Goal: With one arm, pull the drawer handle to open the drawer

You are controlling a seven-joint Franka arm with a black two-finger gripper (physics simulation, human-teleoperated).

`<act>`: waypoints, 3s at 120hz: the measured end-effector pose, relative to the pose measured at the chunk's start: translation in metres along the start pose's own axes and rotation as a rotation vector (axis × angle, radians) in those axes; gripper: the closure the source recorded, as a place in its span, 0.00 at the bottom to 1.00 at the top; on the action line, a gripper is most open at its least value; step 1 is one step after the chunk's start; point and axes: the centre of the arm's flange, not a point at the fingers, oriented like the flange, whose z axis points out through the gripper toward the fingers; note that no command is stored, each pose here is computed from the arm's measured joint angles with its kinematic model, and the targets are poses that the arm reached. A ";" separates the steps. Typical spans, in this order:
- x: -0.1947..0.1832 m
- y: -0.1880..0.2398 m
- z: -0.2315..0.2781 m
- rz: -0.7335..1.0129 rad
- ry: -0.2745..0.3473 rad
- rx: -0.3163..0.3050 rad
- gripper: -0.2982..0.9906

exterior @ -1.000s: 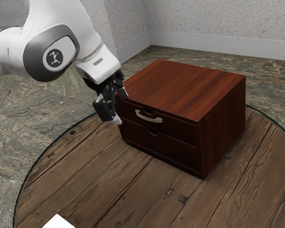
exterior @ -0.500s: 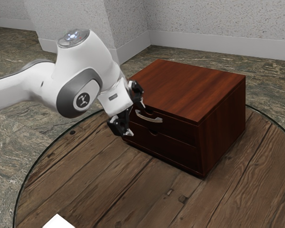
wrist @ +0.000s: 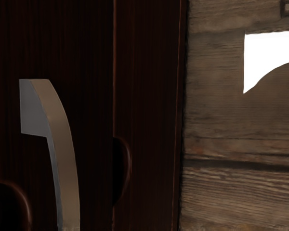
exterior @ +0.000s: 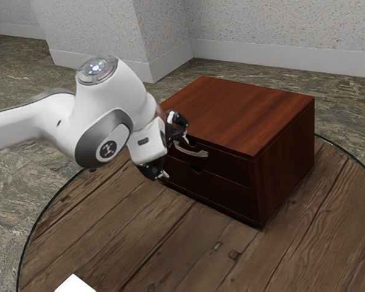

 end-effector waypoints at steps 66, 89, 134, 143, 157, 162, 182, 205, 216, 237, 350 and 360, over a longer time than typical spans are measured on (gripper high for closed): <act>-0.004 0.027 0.020 0.040 -0.039 -0.027 0.27; -0.002 0.041 0.009 0.032 -0.019 -0.024 0.32; -0.004 0.067 -0.016 0.036 0.005 -0.011 0.30; -0.009 0.069 -0.015 0.026 0.020 -0.016 0.28; -0.009 0.078 -0.013 0.025 0.030 -0.028 0.25; -0.010 0.081 -0.016 0.024 0.034 -0.026 0.26; -0.012 0.099 -0.029 0.020 0.056 -0.015 0.27; -0.014 0.116 -0.034 0.016 0.072 -0.016 0.24; -0.019 0.122 -0.038 0.008 0.079 -0.014 0.25; -0.021 0.136 -0.036 -0.003 0.092 -0.030 0.23; -0.048 0.120 -0.158 -0.054 0.107 -0.012 0.32; -0.028 0.088 -0.174 -0.074 0.070 -0.025 0.29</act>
